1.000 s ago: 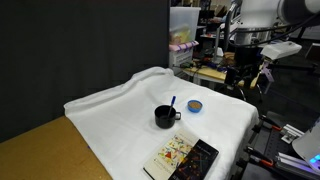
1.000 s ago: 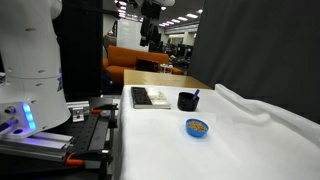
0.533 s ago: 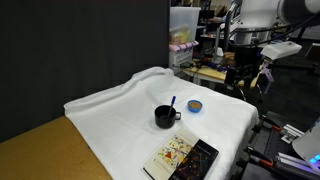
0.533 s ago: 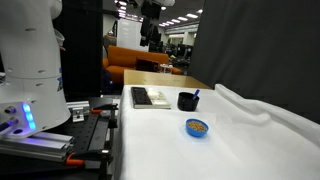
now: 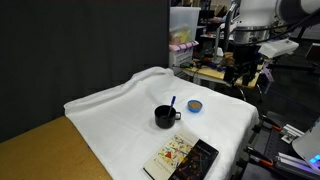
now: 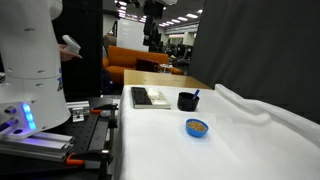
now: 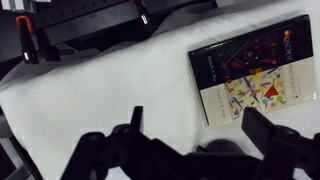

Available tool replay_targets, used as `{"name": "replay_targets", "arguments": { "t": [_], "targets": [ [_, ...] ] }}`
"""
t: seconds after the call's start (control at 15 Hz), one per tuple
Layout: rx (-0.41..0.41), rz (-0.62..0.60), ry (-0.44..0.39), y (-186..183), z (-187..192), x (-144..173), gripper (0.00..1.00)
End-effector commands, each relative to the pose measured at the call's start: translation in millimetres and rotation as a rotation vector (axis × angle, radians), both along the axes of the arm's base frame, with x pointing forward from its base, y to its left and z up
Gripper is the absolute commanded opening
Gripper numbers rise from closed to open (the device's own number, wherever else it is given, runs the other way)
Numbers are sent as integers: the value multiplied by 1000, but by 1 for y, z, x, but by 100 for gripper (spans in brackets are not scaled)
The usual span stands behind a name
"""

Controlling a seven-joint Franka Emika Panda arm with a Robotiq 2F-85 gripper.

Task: Take the pen out of the black cup and put it on the table

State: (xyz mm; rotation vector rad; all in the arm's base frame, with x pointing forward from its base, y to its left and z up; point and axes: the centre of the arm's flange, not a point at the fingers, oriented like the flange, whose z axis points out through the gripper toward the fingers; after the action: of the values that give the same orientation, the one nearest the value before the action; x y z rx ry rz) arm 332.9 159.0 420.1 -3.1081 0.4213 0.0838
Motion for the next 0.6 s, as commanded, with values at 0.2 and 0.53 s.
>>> {"name": "replay_targets", "arguments": {
  "t": [0.2, 0.53],
  "targets": [
    [-79, 72, -31, 7, 26, 58, 100],
    [-51, 76, -52, 15, 30, 61, 100]
  ]
}}
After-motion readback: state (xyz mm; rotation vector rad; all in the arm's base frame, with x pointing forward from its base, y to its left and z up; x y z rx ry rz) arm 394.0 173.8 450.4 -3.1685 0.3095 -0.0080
